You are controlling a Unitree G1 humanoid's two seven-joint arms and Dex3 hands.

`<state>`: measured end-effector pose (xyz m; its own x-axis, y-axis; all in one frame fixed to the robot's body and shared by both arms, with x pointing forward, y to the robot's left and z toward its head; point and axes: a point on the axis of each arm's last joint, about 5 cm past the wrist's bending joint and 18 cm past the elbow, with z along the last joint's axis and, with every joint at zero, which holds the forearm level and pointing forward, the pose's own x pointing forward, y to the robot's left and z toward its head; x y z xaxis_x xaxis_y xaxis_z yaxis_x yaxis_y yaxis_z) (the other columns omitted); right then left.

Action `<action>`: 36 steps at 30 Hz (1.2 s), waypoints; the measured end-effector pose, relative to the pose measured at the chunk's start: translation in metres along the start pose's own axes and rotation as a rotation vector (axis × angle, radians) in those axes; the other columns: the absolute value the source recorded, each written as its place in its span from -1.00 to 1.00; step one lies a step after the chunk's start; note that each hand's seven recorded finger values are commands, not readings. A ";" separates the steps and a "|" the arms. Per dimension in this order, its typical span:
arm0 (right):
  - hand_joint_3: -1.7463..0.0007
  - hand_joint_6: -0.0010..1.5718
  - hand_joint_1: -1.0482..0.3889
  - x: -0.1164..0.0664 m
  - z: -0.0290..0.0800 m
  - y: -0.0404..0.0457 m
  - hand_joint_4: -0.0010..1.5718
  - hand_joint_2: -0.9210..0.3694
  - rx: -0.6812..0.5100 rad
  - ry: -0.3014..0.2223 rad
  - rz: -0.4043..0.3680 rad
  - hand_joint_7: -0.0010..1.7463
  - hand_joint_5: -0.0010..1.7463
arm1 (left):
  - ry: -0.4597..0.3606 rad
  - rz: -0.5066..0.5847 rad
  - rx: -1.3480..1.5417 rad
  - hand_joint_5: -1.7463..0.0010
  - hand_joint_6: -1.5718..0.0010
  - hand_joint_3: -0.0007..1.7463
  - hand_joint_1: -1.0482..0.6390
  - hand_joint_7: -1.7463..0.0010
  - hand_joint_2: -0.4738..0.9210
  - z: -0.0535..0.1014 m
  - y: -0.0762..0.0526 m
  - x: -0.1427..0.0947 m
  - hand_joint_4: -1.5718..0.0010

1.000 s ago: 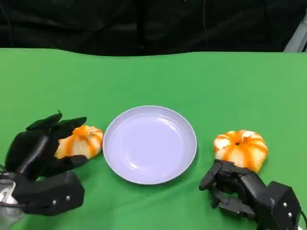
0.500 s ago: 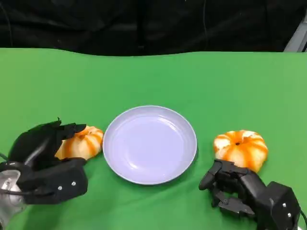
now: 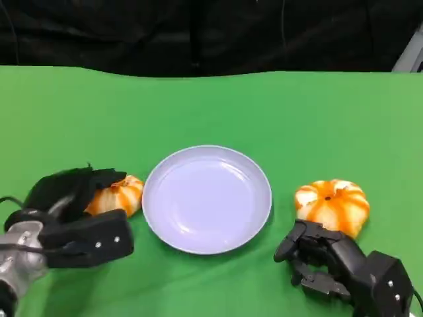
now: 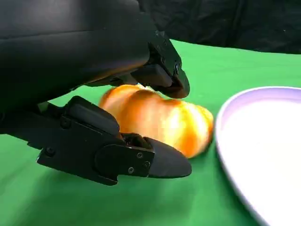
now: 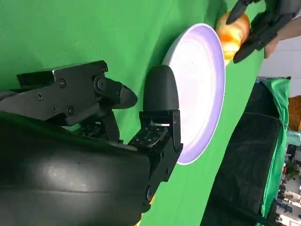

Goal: Grasp the bread from the table and place it into the plate.

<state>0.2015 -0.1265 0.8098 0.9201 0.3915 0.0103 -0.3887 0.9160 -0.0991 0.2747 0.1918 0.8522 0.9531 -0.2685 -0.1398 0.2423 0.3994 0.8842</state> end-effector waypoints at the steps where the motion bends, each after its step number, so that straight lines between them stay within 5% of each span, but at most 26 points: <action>1: 0.25 -0.10 0.49 0.000 0.000 0.0001 -0.14 -0.92 0.001 -0.001 0.001 0.57 0.99 | -0.002 -0.003 0.000 0.99 0.34 -0.65 -0.74 1.00 1.00 0.001 0.000 0.001 0.60; 19: 0.30 -0.09 0.49 0.000 0.000 0.0000 -0.13 -0.95 -0.002 -0.001 -0.001 0.55 0.97 | 0.023 -0.058 0.006 0.98 0.39 -0.72 -0.63 0.99 1.00 0.004 -0.004 0.004 0.54; 27: 0.32 -0.09 0.50 0.000 0.000 -0.0002 -0.13 -0.97 -0.001 0.000 -0.001 0.55 0.97 | 0.028 -0.076 0.022 1.00 0.40 -0.96 -0.14 1.00 0.97 0.005 -0.003 0.005 0.58; 36: 0.33 -0.08 0.51 0.000 0.000 -0.0002 -0.13 -0.97 -0.001 0.000 0.000 0.53 0.96 | 0.034 -0.129 0.030 1.00 0.43 -0.99 0.00 1.00 0.96 0.004 0.003 0.007 0.62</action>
<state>0.2015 -0.1267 0.8098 0.9200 0.3918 0.0100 -0.3889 0.9158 -0.1004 0.2816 0.1874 0.8552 0.9200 -0.2859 -0.2681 0.3584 0.3367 0.8707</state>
